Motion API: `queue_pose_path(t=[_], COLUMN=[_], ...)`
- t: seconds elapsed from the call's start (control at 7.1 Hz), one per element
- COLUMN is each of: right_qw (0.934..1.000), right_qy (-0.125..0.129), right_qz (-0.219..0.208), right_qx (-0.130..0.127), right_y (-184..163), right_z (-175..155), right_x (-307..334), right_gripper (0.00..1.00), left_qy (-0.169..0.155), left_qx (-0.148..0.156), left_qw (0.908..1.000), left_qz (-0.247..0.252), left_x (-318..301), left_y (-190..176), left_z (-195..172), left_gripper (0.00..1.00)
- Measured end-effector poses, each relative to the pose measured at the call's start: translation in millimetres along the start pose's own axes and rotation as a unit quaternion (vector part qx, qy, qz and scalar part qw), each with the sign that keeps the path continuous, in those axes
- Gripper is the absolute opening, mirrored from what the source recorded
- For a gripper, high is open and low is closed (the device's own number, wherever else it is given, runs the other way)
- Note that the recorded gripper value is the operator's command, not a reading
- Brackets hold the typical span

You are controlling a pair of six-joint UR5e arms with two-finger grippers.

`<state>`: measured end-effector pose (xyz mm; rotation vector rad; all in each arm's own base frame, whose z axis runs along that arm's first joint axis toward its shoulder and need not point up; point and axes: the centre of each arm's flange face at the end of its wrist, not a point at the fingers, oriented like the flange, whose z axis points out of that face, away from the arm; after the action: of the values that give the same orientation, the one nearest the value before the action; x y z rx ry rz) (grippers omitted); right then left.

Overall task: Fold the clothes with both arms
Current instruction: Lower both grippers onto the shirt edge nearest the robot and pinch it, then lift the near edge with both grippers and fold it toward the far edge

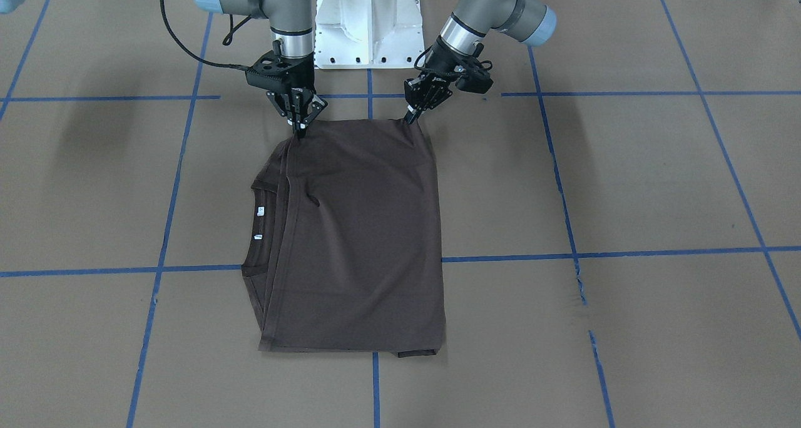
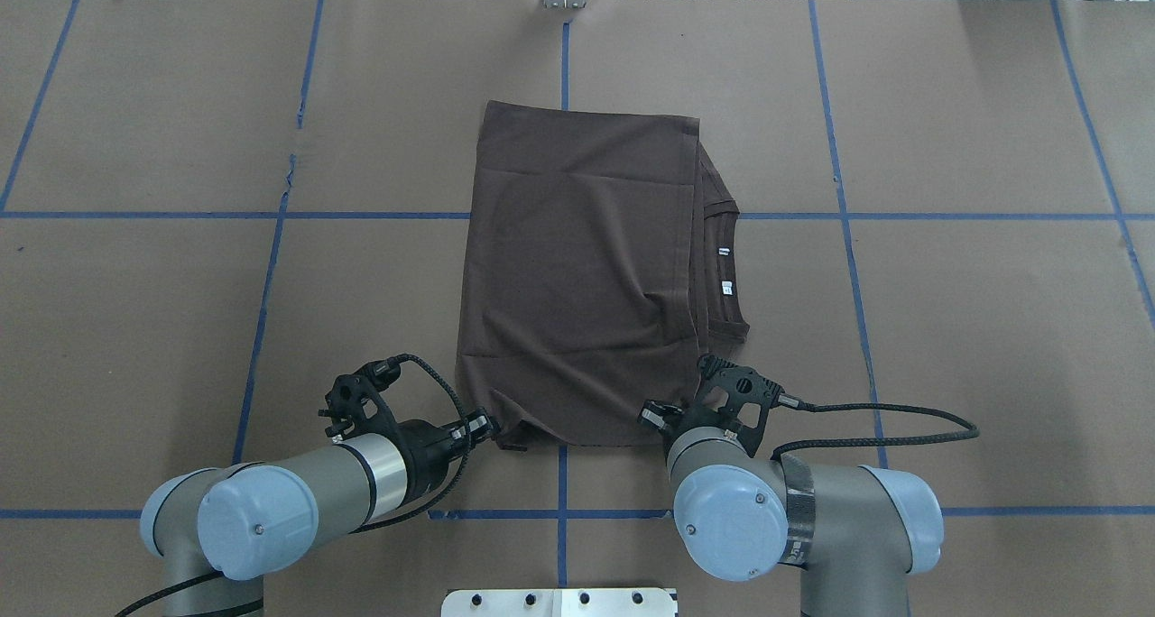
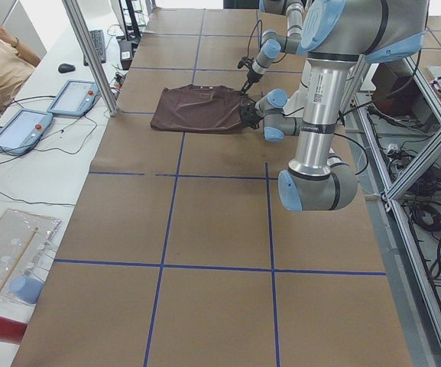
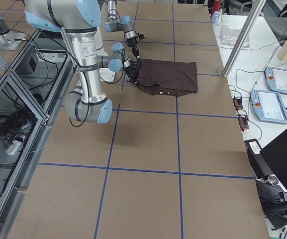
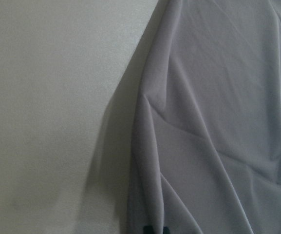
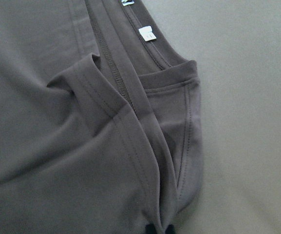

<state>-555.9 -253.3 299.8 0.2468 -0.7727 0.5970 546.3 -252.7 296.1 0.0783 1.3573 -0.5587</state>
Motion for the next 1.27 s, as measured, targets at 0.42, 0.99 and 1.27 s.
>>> queue_pose_path(t=[0.42, 0.99, 1.27], right_qw=[0.9988, 0.9968, 0.9988], right_qy=[-0.044, -0.059, -0.039], right_qz=[0.015, 0.009, 0.022], right_qx=[-0.018, -0.053, -0.021], right_y=[-23, -31, -57], right_z=[-80, -181, -145], right_x=[-14, -1, -27], right_gripper=[0.0, 0.0, 0.0], left_qy=[0.001, -0.05, -0.074], left_qx=[-0.009, -0.032, 0.007], left_qw=[1.0, 0.9982, 0.9965], left_qz=[0.001, -0.003, 0.039], left_x=[42, 107, 121], left_y=[-5, 7, -18], left_z=[-71, -180, -135], left_gripper=[0.0, 0.0, 0.0])
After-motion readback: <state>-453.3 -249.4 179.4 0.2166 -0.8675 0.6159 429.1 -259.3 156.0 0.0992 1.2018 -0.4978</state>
